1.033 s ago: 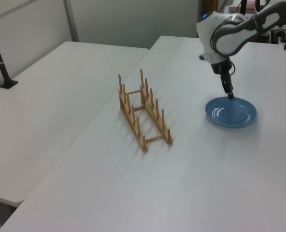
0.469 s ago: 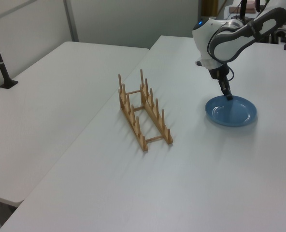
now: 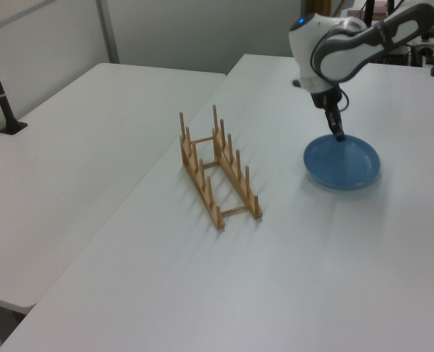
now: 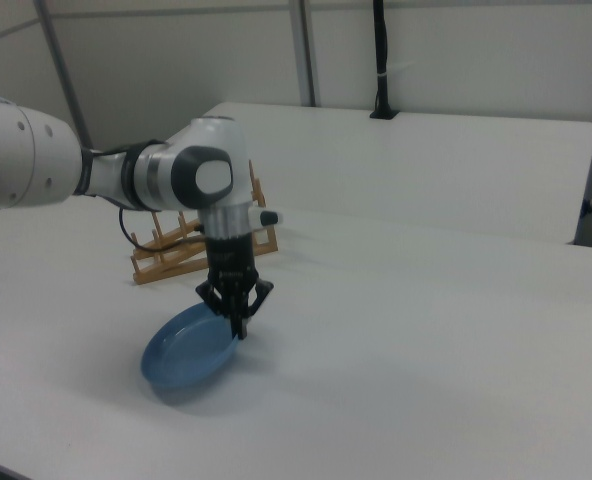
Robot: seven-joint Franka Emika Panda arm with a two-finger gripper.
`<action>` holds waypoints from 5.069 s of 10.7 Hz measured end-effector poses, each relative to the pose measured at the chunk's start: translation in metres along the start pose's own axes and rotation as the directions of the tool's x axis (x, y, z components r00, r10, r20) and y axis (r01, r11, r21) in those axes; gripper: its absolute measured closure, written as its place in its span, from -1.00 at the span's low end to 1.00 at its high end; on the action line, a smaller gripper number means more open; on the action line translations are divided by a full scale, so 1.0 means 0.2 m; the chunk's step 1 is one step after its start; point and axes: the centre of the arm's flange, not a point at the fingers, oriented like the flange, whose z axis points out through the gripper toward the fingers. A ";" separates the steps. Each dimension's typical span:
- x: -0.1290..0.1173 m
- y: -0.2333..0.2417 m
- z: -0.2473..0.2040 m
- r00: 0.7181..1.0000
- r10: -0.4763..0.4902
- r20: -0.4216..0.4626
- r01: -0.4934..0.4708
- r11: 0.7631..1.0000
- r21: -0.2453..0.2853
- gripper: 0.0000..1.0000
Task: Place plate in plate rack
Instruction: 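Lift the plate by its rim, tilting it upright, then carry the upright plate over the wooden rack and lower it between pegs, then open the gripper to release the plate in the rack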
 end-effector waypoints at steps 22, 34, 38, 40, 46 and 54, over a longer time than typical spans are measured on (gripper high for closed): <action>0.13 -0.51 -1.37 0.722 0.179 -0.669 -0.338 0.934 -0.115 0.90; 0.44 -1.10 -1.17 0.548 0.177 -0.818 -0.568 0.796 -0.209 0.90; 0.48 -1.21 -1.02 0.594 0.150 -0.790 -0.537 0.805 -0.251 0.90; 0.49 -1.24 -0.96 0.611 0.142 -0.779 -0.527 0.807 -0.266 0.90; 0.50 -1.24 -0.93 0.617 0.147 -0.773 -0.528 0.806 -0.268 -0.25; 0.22 -1.05 -1.23 0.711 0.258 -0.654 -0.410 0.908 -0.087 -1.00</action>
